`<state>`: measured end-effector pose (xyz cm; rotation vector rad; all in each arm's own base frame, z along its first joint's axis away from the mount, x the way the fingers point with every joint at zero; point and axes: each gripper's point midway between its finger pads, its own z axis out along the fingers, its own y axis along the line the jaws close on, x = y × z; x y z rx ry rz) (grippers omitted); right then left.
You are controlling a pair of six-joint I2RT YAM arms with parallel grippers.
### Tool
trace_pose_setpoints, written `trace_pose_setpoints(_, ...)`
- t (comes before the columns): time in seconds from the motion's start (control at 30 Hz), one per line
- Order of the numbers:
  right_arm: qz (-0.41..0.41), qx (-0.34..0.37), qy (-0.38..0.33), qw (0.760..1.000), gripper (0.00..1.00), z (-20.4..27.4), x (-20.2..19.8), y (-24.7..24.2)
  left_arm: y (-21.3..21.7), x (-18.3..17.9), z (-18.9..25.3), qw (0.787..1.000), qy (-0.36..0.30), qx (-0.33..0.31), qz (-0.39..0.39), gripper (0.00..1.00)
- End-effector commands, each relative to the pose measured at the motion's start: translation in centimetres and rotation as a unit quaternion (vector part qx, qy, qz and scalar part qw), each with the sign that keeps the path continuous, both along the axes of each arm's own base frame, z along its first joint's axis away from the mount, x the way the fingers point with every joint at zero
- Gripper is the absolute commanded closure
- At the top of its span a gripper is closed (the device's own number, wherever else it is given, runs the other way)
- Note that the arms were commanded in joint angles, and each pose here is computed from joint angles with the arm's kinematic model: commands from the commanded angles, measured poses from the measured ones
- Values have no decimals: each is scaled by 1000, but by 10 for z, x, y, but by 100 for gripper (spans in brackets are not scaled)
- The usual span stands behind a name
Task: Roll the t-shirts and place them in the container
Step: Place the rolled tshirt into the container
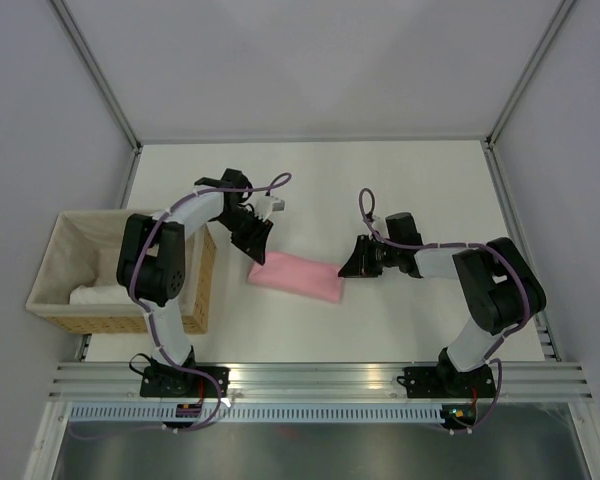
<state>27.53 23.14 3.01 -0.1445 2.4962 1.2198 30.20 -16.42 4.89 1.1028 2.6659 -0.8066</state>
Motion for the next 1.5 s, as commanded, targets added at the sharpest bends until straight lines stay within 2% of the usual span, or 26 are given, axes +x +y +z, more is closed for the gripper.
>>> trace_pose_setpoints(0.0, 1, 12, -23, 1000, 77, 5, 5, 3, 9, 16, 14, 998, -53, 21, 25, 62)
trace_pose_setpoints(0.03, 2, 9, -23, 1000, 78, 5, 7, 3, 10, 29, 25, 995, -96, 18, 38, 60)
trace_pose_setpoints(0.17, 8, 6, -34, 999, 79, 9, 12, 4, 22, 51, 42, 979, -192, 37, 53, 53)
trace_pose_setpoints(0.3, 17, -2, -39, 999, 79, 11, 15, 4, 44, 62, 34, 970, -210, 103, 63, 54)
trace_pose_setpoints(0.37, 18, -5, -44, 999, 79, 12, 17, 4, 42, 65, 51, 964, -246, 94, 48, 53)
trace_pose_setpoints(0.43, 13, -7, -45, 999, 78, 15, 20, 4, 23, 69, 66, 949, -304, 84, 0, 48)
trace_pose_setpoints(0.47, 12, -7, -46, 999, 78, 16, 20, 4, 18, 71, 80, 931, -351, 88, -45, 45)
trace_pose_setpoints(0.53, 9, -6, -44, 999, 76, 16, 21, 4, -11, 57, 87, 911, -388, 68, -121, 21)
trace_pose_setpoints(0.57, 9, -6, -43, 999, 75, 15, 20, 4, -23, 43, 95, 893, -411, 41, -177, 1)
trace_pose_setpoints(0.67, 9, -9, -41, 999, 68, 13, 18, 4, -59, 9, 105, 856, -438, -20, -274, 0)
trace_pose_setpoints(0.73, 11, -9, -41, 999, 66, 12, 17, 4, -73, -10, 92, 841, -432, -29, -325, 0)
trace_pose_setpoints(0.83, 13, -9, -42, 999, 63, 12, 16, 4, -87, -30, 68, 851, -377, -38, -364, 0)
trace_pose_setpoints(0.87, 15, -11, -40, 999, 63, 11, 15, 4, -95, -29, 75, 850, -373, -47, -369, 0)
trace_pose_setpoints(0.9, 16, -12, -40, 999, 62, 11, 15, 3, -96, -39, 60, 860, -334, -47, -383, 0)
trace_pose_setpoints(1.03, 22, -25, -43, 999, 55, 7, 13, 0, -109, -51, 61, 856, -301, -85, -412, 0)
trace_pose_setpoints(1.1, 24, -29, -43, 998, 55, 5, 12, -1, -111, -49, 56, 858, -291, -80, -416, 0)
trace_pose_setpoints(1.23, 24, -29, -43, 998, 54, 4, 12, -1, -104, -39, 30, 881, -249, -33, -401, 0)
trace_pose_setpoints(1.47, 26, -27, -41, 998, 54, 3, 13, 1, -98, -43, 8, 889, -224, -14, -399, 0)
